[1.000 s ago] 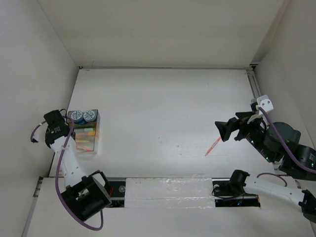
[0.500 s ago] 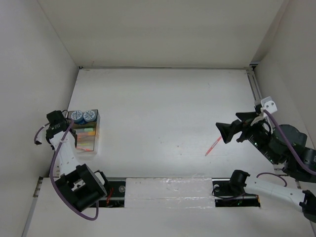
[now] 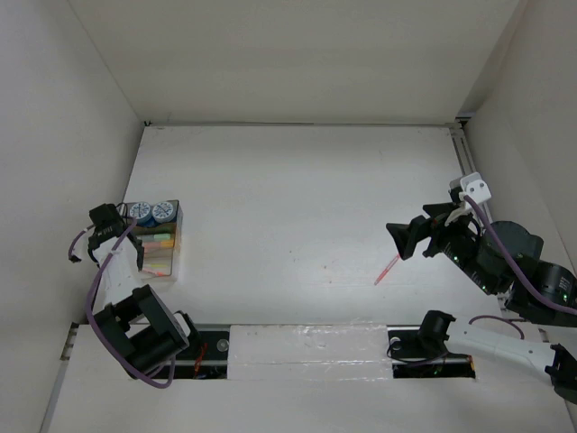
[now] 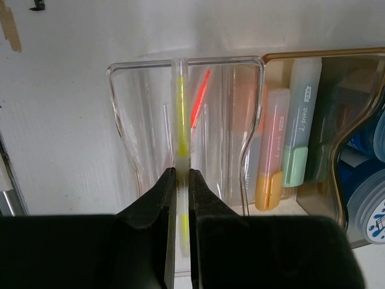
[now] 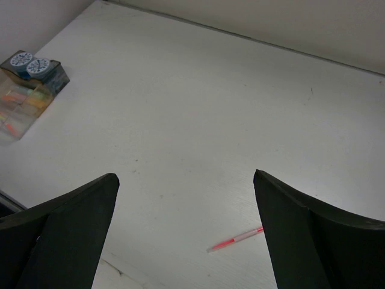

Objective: Sort the stationery into containers
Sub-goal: Place the stationery into the container, then grab a piece of stationery with the left arm, then place the stationery into the container

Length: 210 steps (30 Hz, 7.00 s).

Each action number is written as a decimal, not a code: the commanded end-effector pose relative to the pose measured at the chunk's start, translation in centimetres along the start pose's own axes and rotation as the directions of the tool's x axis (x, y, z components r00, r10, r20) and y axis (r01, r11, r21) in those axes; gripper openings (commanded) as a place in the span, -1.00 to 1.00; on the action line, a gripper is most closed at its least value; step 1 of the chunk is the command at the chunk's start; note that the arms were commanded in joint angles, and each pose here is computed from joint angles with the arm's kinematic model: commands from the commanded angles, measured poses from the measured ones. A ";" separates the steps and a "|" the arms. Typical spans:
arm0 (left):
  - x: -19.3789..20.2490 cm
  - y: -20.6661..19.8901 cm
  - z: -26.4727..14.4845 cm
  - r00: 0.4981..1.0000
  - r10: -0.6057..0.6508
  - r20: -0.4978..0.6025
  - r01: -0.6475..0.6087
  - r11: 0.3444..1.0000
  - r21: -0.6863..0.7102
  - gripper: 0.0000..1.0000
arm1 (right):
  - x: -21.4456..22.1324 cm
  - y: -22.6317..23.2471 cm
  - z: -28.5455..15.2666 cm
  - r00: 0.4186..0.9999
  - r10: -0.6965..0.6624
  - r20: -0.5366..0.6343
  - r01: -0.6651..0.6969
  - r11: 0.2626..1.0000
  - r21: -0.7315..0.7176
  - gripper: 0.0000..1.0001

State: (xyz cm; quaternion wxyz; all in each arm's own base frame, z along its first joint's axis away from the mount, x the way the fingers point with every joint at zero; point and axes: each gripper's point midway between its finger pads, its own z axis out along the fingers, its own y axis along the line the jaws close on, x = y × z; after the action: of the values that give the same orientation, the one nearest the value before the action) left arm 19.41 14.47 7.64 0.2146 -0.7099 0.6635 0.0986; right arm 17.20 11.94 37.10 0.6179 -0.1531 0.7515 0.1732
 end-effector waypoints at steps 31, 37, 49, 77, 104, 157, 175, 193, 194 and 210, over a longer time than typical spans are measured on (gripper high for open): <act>1.2 -2.2 -1.0 0.998 0.049 -0.034 -0.042 0.984 0.175 -0.77 | -1.1 0.4 0.2 0.999 0.021 0.040 -0.020 1.000 -0.012 1.00; 1.3 -2.0 -0.6 0.998 0.050 -0.030 -0.045 0.986 0.160 -0.75 | -1.2 0.3 -0.1 0.999 0.025 0.048 -0.025 1.000 -0.013 1.00; 1.7 -1.9 -0.2 0.998 0.054 -0.043 -0.047 0.987 0.157 -0.28 | -1.1 0.4 0.1 0.999 0.025 0.048 -0.025 1.000 -0.013 1.00; 35.2 -13.6 -33.5 0.477 0.744 0.468 -0.518 -0.192 0.834 0.82 | -7.7 -8.9 -8.9 0.909 0.294 0.295 -0.367 0.901 0.232 1.00; 60.4 1.1 -30.3 -0.127 0.706 0.697 -0.479 -0.659 0.580 0.83 | -5.4 -5.9 -4.5 0.971 0.190 0.145 -0.223 0.941 0.254 1.00; 64.1 5.5 -15.3 -0.419 0.738 0.529 -0.645 -0.652 0.399 -1.00 | -6.1 -2.8 -3.9 0.947 0.230 0.224 -0.245 0.969 0.042 1.00; 44.4 -14.5 -22.3 0.275 0.863 0.423 -0.790 -0.048 0.611 -1.00 | -2.5 -2.1 5.0 0.987 0.148 0.057 -0.157 0.954 0.255 1.00; 5.4 -14.0 -12.3 0.914 0.331 0.236 -0.404 0.808 0.429 -1.00 | 5.5 -1.6 13.6 0.965 0.219 -0.144 -0.222 0.975 -0.005 1.00; 4.7 -13.4 -13.2 0.924 0.290 0.247 -0.375 0.808 0.455 -1.00 | 5.3 -1.4 13.7 0.968 0.209 -0.138 -0.214 0.977 -0.019 1.00; -0.6 -5.4 -8.6 0.976 0.064 0.207 -0.127 0.943 0.306 -1.00 | 5.6 0.0 13.5 0.971 0.183 -0.152 -0.200 0.974 -0.108 1.00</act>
State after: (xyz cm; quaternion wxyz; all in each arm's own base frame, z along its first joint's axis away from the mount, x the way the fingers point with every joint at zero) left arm 23.88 10.95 17.99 0.4042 -0.6186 0.6693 0.0766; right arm 27.41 17.37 27.13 0.5011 -0.1189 0.8192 0.2523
